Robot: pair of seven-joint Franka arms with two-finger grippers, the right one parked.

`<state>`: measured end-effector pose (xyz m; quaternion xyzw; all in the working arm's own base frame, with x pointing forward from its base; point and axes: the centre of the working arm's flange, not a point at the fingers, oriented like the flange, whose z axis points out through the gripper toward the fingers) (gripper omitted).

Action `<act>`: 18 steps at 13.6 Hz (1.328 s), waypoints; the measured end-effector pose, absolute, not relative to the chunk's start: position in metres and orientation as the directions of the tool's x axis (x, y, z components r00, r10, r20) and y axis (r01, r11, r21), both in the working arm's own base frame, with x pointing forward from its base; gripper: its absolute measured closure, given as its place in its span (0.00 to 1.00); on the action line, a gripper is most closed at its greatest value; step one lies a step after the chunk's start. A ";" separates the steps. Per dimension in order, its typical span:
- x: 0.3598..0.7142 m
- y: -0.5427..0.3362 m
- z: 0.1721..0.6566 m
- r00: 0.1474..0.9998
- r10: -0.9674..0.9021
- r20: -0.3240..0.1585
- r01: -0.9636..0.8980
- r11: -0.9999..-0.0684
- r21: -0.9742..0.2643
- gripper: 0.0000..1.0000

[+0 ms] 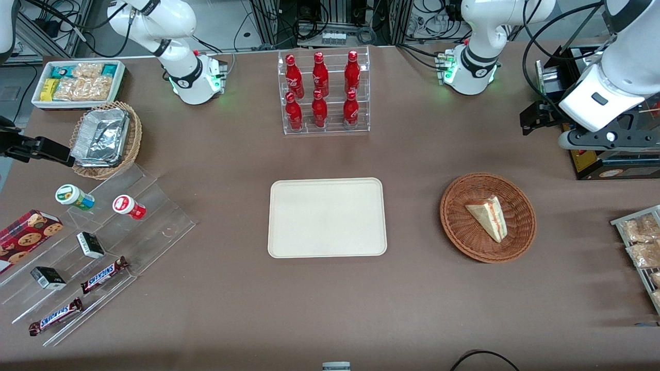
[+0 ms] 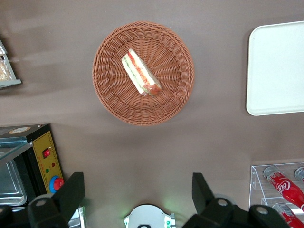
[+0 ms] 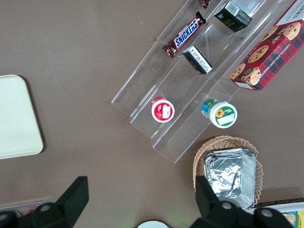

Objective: Place sandwich from basket to tray
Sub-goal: 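Move the left gripper over the sandwich in the wicker basket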

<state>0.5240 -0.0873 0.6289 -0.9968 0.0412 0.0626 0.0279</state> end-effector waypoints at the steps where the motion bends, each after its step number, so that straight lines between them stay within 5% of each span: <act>1: 0.523 -0.087 0.630 0.989 -0.079 -0.125 -0.086 -0.995 -0.051 0.00; 6: 0.525 -0.082 0.619 0.988 -0.069 -0.137 -0.077 -0.995 -0.057 0.00; 10: 0.536 -0.057 0.562 0.990 -0.009 -0.140 -0.018 -0.998 -0.059 0.00; 18: 0.539 -0.052 0.437 0.881 0.474 -0.006 0.473 -0.880 -0.052 0.00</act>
